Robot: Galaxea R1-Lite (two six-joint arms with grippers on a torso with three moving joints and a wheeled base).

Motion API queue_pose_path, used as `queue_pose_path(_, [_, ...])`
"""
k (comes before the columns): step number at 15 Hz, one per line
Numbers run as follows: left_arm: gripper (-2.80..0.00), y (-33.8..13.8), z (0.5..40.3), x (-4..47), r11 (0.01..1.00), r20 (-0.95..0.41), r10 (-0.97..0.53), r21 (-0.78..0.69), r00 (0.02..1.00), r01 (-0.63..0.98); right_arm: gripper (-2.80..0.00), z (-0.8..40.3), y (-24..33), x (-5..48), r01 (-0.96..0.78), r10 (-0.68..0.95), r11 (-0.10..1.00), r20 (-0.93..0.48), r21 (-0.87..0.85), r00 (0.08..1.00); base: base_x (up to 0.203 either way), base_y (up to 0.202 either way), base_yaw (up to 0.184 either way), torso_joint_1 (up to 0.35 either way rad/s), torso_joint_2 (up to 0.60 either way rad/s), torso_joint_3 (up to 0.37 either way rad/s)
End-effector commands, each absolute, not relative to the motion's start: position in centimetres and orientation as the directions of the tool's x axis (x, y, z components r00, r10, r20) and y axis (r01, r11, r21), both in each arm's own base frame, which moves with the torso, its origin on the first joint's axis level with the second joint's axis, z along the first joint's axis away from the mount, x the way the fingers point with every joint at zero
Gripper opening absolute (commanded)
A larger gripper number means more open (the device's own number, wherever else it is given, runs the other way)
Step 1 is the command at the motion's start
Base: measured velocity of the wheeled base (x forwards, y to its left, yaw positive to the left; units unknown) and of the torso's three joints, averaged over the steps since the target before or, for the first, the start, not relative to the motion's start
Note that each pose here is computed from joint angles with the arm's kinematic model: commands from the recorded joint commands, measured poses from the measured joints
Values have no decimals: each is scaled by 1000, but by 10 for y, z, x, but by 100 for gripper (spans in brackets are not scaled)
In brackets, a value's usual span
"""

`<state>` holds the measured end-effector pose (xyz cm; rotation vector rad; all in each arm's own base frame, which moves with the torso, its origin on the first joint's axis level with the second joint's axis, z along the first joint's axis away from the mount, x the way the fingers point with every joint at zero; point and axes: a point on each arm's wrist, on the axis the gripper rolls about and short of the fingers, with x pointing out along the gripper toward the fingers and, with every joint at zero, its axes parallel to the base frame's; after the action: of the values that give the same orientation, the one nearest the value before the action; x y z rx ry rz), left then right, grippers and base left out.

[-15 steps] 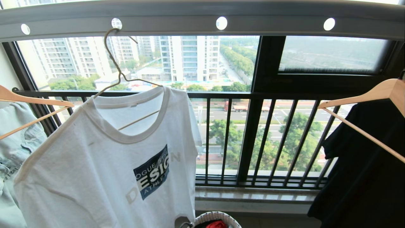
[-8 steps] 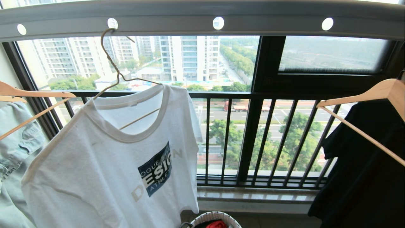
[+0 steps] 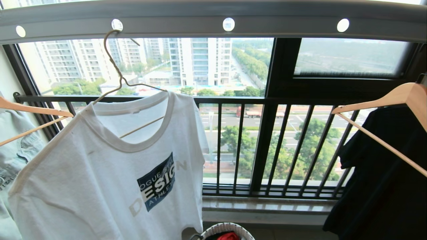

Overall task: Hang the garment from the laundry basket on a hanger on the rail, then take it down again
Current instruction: Take the clothes off the clothes rack

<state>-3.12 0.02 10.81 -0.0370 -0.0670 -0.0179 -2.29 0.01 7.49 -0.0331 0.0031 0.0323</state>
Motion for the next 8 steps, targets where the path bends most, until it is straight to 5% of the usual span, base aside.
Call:
queue_pose_path(1, [-280, 0, 147, -23, 999, 35, -27, -43, 999, 28, -280, 75, 0, -23, -34, 33, 999, -6, -34, 999, 0, 0, 0, 0, 0, 0])
queue_pose_path(8, [-280, 0, 301, -2, 988, -52, -148, -41, 988, 146, -280, 74, 0, -23, -34, 34, 999, -8, -34, 999, 0, 0, 0, 0, 0, 0])
